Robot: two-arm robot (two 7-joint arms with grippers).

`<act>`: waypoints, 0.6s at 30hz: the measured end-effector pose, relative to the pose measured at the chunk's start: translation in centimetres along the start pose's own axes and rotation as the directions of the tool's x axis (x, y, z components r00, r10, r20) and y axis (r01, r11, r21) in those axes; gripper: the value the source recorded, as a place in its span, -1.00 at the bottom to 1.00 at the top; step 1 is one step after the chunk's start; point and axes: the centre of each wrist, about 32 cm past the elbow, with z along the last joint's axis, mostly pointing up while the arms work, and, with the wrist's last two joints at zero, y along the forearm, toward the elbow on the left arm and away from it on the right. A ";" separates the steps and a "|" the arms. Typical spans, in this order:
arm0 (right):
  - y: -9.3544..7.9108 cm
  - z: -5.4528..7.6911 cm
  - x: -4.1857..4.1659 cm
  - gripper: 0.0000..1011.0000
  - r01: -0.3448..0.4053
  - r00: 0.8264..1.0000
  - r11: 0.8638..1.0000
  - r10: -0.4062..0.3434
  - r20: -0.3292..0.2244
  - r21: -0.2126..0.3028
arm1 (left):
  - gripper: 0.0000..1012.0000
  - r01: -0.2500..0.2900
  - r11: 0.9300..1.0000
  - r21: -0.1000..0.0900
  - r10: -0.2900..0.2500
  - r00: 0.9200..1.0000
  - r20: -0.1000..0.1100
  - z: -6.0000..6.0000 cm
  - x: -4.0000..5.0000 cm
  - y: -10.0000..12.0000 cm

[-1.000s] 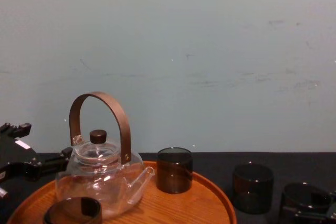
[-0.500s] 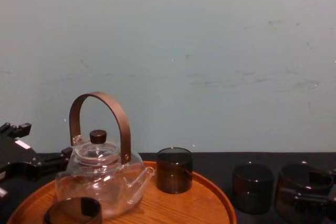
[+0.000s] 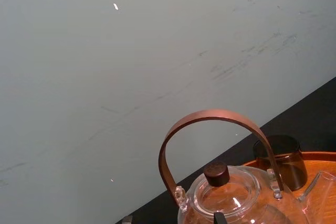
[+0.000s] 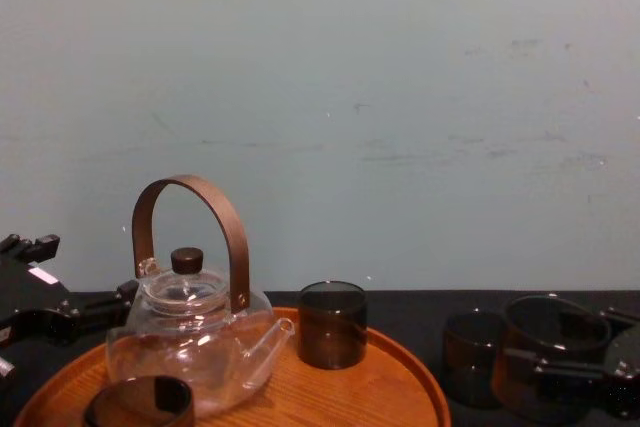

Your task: Pick up the glass from the table and place it on the tray.

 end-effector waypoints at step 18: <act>1.8 0.8 -1.47 0.79 -0.070 0.998 0.997 0.070 0.003 0.016 | 0.98 0.000 1.000 0.000 0.000 1.000 0.000 0.0 0.00 0.0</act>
